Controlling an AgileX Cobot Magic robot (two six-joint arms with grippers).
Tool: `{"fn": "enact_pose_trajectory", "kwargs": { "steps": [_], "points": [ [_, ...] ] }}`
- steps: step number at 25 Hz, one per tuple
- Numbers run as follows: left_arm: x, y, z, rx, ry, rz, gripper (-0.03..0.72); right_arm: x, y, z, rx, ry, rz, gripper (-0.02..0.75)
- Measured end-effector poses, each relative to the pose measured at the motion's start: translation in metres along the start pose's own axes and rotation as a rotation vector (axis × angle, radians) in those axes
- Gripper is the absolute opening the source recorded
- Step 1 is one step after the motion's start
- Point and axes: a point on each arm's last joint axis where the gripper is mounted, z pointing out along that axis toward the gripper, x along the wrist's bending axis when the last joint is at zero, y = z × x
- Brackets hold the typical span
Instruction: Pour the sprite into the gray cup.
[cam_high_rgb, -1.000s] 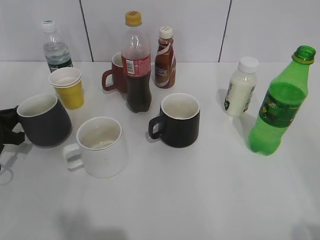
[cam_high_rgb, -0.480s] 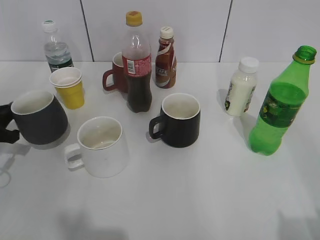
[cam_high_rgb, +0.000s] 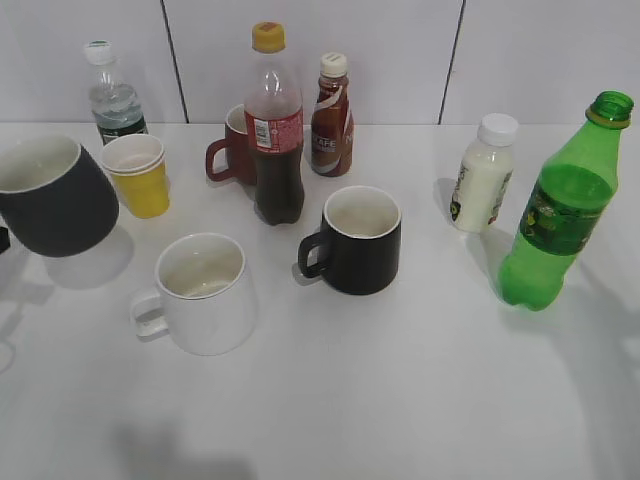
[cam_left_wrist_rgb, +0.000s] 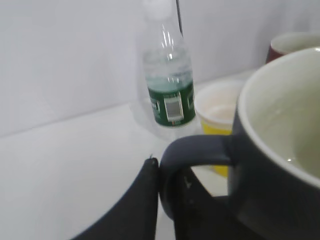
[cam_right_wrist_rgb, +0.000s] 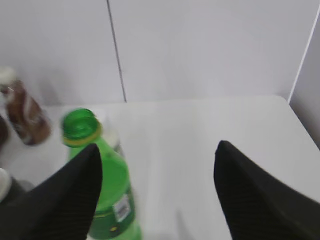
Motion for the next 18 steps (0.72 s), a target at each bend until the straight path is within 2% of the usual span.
{"fn": "enact_pose_trajectory", "kwargs": {
  "steps": [2, 3, 6, 13, 15, 18],
  "points": [
    [0.001, 0.006, -0.002, -0.015, 0.006, 0.000, 0.047, -0.003, -0.010, 0.023, 0.028, -0.023, -0.039, 0.524],
    [0.001, 0.009, -0.003, -0.020, 0.008, 0.003, 0.047, -0.004, -0.019, 0.036, 0.079, -0.025, -0.072, 0.524],
    [0.001, 0.014, -0.005, -0.036, 0.012, 0.012, 0.047, -0.001, -0.036, 0.053, 0.161, 0.000, -0.124, 0.524],
    [0.001, 0.015, -0.005, -0.036, 0.013, 0.011, 0.047, 0.033, -0.070, 0.058, 0.291, 0.207, -0.261, 0.524],
    [0.001, 0.015, -0.005, -0.036, 0.013, 0.011, 0.047, 0.039, -0.076, 0.062, 0.307, 0.236, -0.274, 0.554],
    [0.001, 0.015, -0.005, -0.036, 0.013, 0.010, 0.047, 0.040, -0.086, 0.071, 0.345, 0.236, -0.260, 0.645]
  ]
}}
